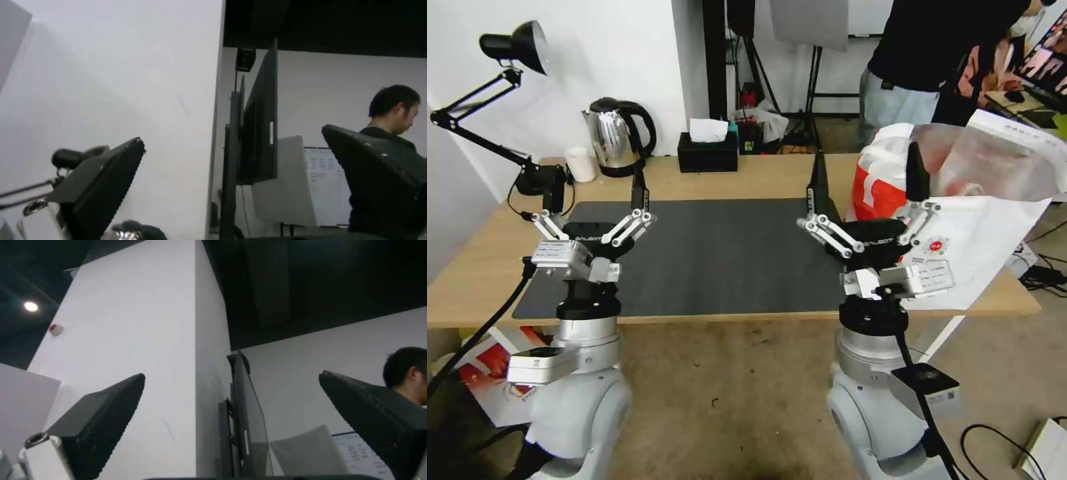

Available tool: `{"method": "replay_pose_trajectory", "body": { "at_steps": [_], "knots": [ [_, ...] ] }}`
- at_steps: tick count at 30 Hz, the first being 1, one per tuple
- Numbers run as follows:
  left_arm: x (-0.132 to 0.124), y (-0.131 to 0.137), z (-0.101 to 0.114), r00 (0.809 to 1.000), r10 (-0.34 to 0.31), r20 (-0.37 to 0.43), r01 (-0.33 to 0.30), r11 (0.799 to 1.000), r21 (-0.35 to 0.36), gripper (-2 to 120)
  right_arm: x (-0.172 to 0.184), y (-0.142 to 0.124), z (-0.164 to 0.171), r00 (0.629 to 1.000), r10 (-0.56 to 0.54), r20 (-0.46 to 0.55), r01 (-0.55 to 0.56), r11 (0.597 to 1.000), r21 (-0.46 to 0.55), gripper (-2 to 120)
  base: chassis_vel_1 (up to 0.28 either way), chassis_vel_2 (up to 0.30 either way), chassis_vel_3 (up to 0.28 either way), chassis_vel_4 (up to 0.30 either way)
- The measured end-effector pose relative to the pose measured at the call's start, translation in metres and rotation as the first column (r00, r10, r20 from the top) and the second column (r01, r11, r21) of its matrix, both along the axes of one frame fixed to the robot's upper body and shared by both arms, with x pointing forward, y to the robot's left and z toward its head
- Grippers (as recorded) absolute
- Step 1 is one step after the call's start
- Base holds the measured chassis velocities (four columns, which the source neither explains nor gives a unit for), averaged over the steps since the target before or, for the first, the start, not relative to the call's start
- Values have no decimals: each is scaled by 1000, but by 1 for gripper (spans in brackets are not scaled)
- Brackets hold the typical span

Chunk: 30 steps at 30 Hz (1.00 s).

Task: Pick up the trash from the table and place it into the takeout bag.

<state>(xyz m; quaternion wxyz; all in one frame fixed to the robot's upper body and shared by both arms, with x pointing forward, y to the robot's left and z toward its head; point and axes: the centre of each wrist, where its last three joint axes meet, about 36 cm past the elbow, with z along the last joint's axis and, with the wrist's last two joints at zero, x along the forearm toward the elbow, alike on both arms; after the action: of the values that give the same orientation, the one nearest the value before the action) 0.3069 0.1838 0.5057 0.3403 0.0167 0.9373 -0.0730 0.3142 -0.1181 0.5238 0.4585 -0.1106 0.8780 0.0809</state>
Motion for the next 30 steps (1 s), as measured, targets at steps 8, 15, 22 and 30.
{"method": "replay_pose_trajectory", "body": {
  "at_steps": [8,15,22,30],
  "knots": [
    [-2,-33,-13,1000,-29,-7,29,999,-28,100,-2,-1,-3,1000,6,-9,-6,1000,-20,100,0,0,0,0],
    [-4,-47,-18,999,-34,3,35,999,-35,100,-3,0,-5,1000,12,-17,-13,999,-34,100,0,0,0,0],
    [-9,-43,-23,999,-27,22,27,999,-18,100,-3,2,-6,1000,15,-25,-15,999,-32,100,0,0,0,0],
    [-8,-33,-20,999,-12,45,12,1000,-11,100,-4,2,-8,999,9,-42,-11,999,-41,100,0,0,0,0]
  ]
}}
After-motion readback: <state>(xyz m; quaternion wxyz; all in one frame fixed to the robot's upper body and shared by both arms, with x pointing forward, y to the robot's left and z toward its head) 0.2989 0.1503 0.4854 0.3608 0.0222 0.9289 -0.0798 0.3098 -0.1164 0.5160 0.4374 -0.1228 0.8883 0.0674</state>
